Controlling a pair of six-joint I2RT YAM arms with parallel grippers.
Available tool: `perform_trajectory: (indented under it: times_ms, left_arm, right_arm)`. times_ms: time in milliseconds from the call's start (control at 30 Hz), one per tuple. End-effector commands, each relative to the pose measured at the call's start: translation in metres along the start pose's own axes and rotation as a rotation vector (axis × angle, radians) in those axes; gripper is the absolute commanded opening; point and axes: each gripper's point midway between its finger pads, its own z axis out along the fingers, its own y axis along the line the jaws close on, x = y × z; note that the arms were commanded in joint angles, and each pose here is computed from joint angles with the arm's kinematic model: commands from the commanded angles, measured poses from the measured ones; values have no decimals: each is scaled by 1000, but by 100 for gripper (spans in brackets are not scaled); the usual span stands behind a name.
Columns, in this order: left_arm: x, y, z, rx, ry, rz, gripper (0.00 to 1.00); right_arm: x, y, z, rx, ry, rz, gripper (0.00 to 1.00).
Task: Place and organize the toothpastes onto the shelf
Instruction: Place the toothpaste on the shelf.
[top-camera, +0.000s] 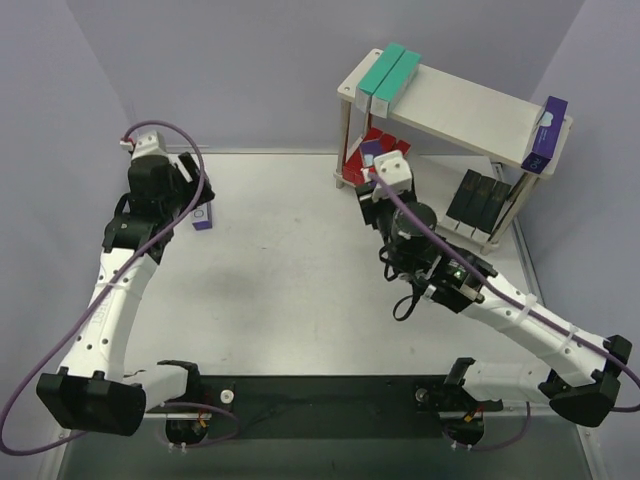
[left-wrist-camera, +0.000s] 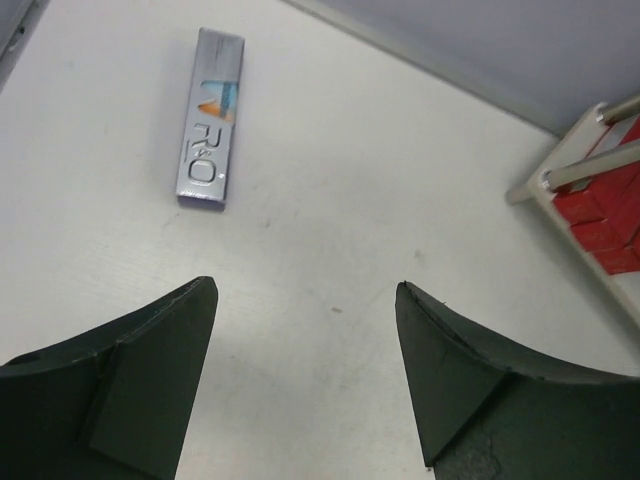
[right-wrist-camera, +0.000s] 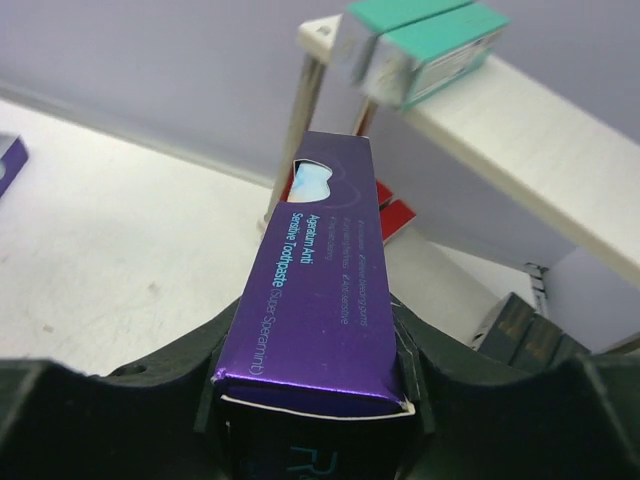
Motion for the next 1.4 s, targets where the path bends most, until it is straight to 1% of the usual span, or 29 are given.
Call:
perform_trajectory:
  times_ms: [0,33,100,133,200,267,367,400,433,533,567,600,667,700,800,867,900,1000,1133,1233,1267,1333,1367]
  left_arm:
    - [35,32,3,-61,19,118,83]
    - [57,42,7,-75,56,140,83]
    - [67,48,8,-64,42,159,83]
    - [90,59,12,-82,81,192,83]
    - [99,64,15,-83,69,220,83]
    - [118,68,19,-83,72,287,83]
    - [132,63,20,-62,44,367,83]
    - [131,62,19,-58,28,379,83]
    - [129,61,19,-59,6,396,83]
    - [133,59,19,-59,-26,429,83]
    - [134,59,19,-60,-33,434,83]
    - [142,59,18,-59,-29,447,83]
    - [144,54,18,-39,-47,464,82]
    - [145,49,17,-23,-51,472,82]
    - [143,43,16,-15,-72,492,82]
    - [145,39,15,-4,-75,508,82]
    - [144,39,14,-10,-82,510,82]
    - [147,38,13,-17,-84,524,82]
    - [153,35,13,-8,-74,542,82]
    - [159,32,13,3,-64,556,82]
    - [160,31,13,6,-61,559,82]
    - [163,31,13,7,-55,562,82]
    - [163,31,13,7,-56,563,82]
  right_arm:
    - [-51,-62,-12,124,-40,68,17]
    - [-55,-75,-14,170,-40,67,18]
    - [-63,-101,-16,237,-36,76,19]
    - [-66,-113,-18,280,-31,81,19]
    - [-73,-142,-20,377,-23,94,21]
    - [-76,-163,-22,456,-12,97,21]
    - [-76,-195,-20,558,4,123,22]
    - [-74,-201,-15,579,17,124,22]
    - [-74,-218,-16,627,19,140,22]
    - [-66,-231,-2,661,47,158,22]
    - [-63,-241,1,686,53,163,22]
    - [-57,-243,9,696,68,171,22]
    - [-51,-254,15,733,83,179,22]
    - [-43,-253,25,733,99,183,23]
    - [-21,-260,40,771,152,176,27]
    - [-9,-262,46,791,177,174,28]
    - [4,-262,51,806,206,159,29]
    - [30,-264,58,839,254,149,34]
    - [52,-266,61,879,303,131,38]
    - [58,-266,61,887,319,123,48]
    - [58,-265,61,886,317,126,54]
    - [53,-263,60,873,301,137,59]
    - [51,-262,60,863,296,143,65]
